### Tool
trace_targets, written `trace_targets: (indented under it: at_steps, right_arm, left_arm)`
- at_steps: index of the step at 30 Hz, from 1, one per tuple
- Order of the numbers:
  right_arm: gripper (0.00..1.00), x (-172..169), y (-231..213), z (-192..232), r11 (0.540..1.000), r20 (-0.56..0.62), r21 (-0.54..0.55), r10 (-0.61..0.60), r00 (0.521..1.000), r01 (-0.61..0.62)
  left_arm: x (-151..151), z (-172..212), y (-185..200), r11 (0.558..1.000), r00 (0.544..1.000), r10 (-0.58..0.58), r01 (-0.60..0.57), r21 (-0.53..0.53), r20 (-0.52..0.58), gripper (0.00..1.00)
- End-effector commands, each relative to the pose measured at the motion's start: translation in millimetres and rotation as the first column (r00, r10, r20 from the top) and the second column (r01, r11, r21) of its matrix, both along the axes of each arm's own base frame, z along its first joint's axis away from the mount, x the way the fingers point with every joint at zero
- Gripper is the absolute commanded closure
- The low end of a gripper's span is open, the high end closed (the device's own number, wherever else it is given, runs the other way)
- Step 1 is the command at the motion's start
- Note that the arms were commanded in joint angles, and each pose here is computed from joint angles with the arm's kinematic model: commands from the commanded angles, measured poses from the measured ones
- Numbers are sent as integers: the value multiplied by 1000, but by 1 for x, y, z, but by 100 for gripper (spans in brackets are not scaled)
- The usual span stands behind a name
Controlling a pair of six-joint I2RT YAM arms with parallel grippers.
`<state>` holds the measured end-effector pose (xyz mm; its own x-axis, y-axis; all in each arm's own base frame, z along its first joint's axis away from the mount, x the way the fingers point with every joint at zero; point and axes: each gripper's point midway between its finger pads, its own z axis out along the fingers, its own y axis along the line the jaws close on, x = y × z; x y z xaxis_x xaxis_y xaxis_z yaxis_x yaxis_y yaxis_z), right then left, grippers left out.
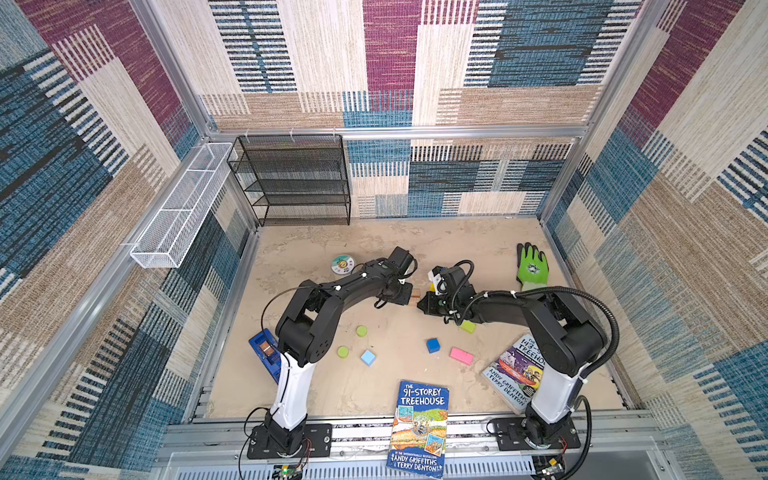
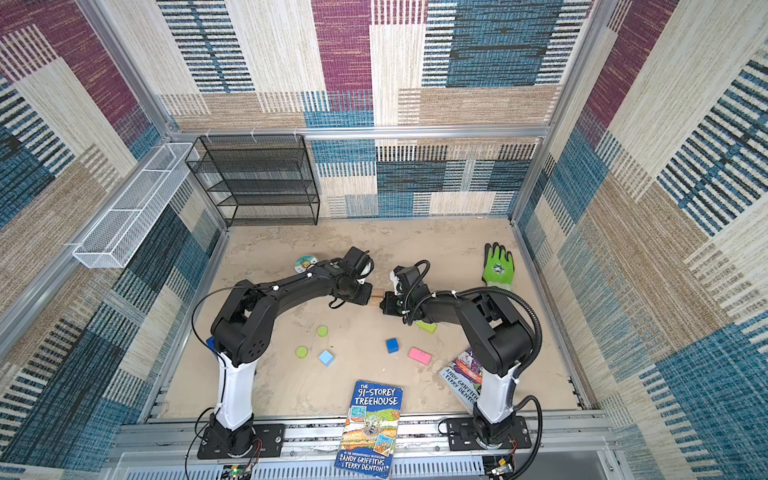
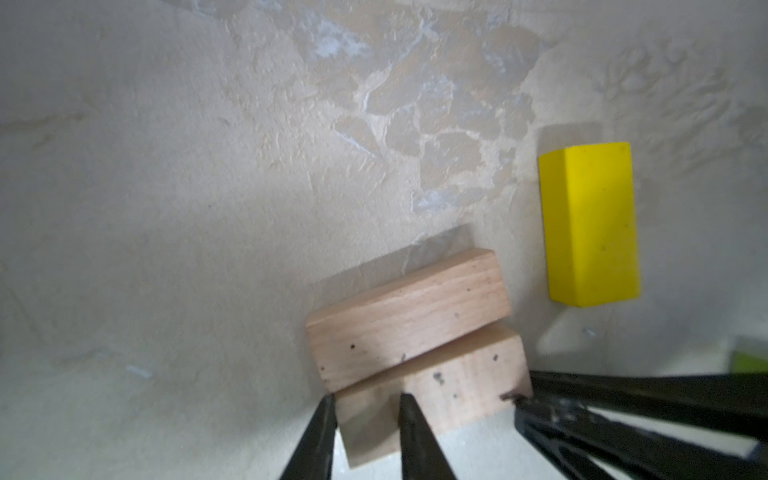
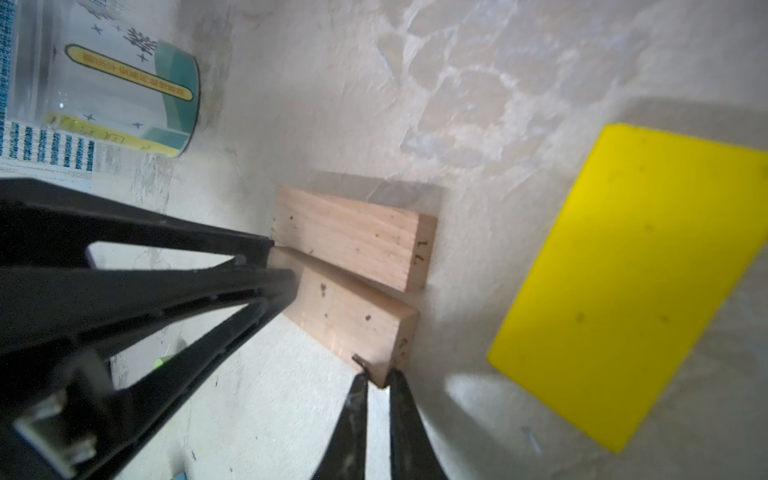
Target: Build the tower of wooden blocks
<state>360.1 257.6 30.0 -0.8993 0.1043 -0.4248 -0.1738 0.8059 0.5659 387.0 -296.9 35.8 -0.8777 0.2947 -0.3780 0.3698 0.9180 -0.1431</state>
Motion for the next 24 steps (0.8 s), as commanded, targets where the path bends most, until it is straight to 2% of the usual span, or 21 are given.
trace_targets:
  at_steps: [1, 20, 24]
  right_arm:
    - [87, 6, -5, -5, 999, 4, -18, -42, 999, 42]
    - [86, 7, -8, -4, 998, 3, -16, -57, 998, 57]
    - [84, 7, -8, -4, 998, 3, -14, -57, 998, 57]
  left_arm:
    - [-24, -16, -1, 1000, 993, -24, 24, -1, -112, 70]
    - [-21, -14, -3, 1000, 994, -17, 16, -8, -110, 69]
    - [-21, -13, -1, 1000, 994, -14, 14, -2, -107, 66]
